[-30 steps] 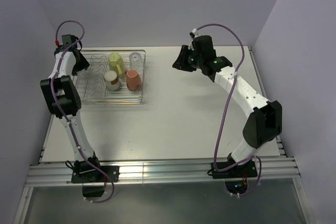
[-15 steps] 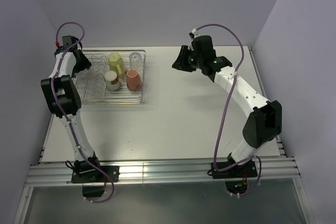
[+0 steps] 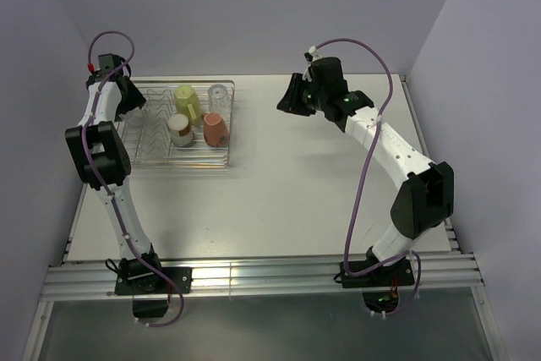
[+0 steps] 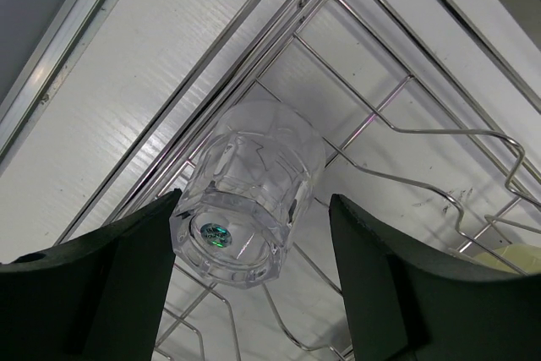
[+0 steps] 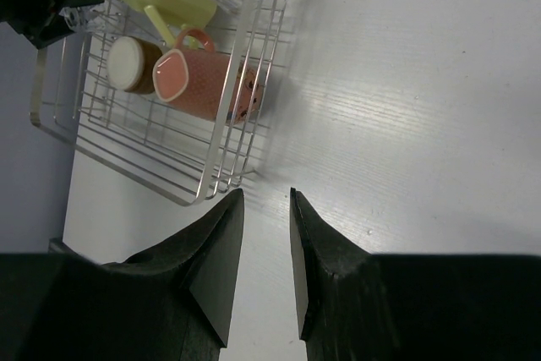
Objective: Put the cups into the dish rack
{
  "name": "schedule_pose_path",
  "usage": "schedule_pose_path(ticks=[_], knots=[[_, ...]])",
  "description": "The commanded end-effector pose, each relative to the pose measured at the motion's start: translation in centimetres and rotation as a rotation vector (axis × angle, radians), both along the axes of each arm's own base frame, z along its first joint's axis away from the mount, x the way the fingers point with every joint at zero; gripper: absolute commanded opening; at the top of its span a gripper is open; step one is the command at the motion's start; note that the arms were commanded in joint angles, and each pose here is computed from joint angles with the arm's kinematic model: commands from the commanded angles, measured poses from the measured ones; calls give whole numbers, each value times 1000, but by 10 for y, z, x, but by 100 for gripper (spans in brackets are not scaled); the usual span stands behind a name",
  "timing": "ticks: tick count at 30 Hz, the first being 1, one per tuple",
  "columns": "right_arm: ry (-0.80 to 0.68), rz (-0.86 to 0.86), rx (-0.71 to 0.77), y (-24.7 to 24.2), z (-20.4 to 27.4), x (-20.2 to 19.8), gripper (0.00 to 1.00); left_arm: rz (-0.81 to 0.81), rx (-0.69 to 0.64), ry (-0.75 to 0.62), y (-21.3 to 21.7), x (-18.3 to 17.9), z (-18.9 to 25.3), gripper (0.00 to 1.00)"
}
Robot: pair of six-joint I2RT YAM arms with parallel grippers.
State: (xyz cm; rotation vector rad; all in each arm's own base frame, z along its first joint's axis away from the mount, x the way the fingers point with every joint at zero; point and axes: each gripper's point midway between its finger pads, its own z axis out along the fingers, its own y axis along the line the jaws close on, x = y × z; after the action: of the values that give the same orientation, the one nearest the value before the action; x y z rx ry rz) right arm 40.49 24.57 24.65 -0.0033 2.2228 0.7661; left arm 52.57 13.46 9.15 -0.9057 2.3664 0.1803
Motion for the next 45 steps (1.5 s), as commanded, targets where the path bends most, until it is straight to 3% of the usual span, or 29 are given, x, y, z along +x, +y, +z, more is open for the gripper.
schedule_pose_path(ticks=[1, 25, 45], knots=[[-30, 2, -3, -4, 7, 3, 36, 1, -5, -69, -1, 13, 25, 75], [-29, 5, -6, -4, 5, 2, 35, -18, -12, -72, -9, 23, 16, 73], [-36, 10, -6, -3, 8, 2, 35, -23, 13, -148, -8, 21, 58, 76]])
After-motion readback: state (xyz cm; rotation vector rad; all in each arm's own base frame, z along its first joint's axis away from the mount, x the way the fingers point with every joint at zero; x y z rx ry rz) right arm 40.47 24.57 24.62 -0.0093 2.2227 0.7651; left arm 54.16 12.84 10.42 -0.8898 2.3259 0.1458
